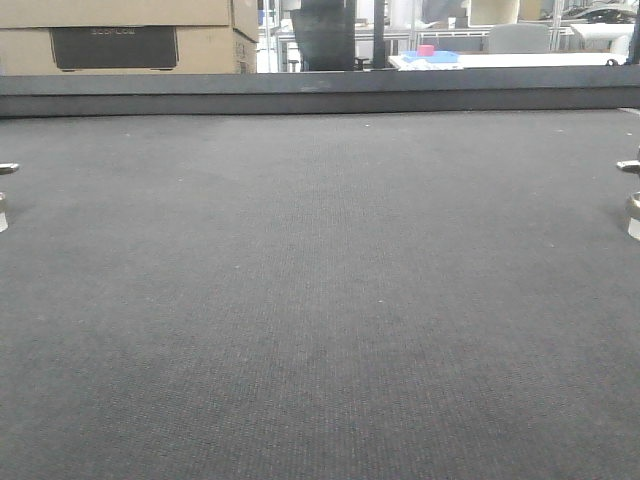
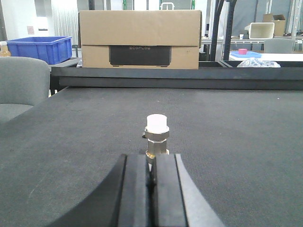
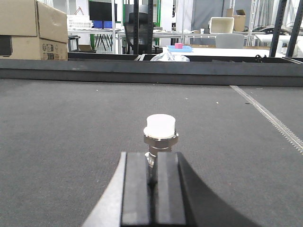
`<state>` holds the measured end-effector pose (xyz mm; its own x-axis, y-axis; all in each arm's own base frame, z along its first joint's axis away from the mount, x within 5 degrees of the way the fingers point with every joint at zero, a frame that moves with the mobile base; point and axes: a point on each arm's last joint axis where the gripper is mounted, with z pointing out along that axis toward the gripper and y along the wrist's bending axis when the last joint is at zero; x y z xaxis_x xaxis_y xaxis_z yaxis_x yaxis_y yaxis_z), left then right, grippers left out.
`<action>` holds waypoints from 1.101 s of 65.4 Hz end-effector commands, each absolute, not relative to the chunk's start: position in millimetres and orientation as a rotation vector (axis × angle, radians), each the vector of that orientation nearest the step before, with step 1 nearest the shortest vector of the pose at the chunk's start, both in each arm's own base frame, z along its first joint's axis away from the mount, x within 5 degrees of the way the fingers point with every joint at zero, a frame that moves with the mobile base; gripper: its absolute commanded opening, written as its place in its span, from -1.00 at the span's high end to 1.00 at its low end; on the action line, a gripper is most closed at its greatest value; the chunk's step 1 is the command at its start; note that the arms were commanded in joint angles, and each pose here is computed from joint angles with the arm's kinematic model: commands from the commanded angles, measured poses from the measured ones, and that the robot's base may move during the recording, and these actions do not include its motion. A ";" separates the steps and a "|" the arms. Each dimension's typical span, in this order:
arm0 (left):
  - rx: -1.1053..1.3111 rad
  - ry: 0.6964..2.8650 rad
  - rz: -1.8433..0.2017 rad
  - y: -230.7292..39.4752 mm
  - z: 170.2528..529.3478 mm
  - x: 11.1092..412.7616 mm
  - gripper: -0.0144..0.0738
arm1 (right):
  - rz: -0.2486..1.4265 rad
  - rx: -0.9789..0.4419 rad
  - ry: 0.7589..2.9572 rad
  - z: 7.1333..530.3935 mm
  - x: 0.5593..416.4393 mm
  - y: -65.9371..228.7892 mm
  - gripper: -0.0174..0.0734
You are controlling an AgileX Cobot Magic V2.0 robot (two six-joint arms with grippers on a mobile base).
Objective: Place valve from conveyor to right shelf box
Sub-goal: 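Lower both grippers over the two white-capped valves on the belt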
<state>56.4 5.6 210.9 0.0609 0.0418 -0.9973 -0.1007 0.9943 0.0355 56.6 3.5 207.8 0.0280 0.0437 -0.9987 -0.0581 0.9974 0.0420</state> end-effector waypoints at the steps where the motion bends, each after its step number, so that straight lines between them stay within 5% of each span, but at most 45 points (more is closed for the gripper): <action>1: -0.051 1.484 0.101 5.4 213.2 55.9 0.92 | 0.078 -0.009 1.510 210.8 56.2 3.2 0.97; 72: -0.071 1.305 0.095 6.3 229.0 53.0 0.92 | 0.120 0.060 1.396 221.0 55.1 0.9 0.97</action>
<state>55.1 5.9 221.3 0.1743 0.0498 -0.9834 -0.1094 0.9935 0.0309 56.3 2.6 213.5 0.0901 0.0667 -0.9937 -0.0524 0.9967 0.0622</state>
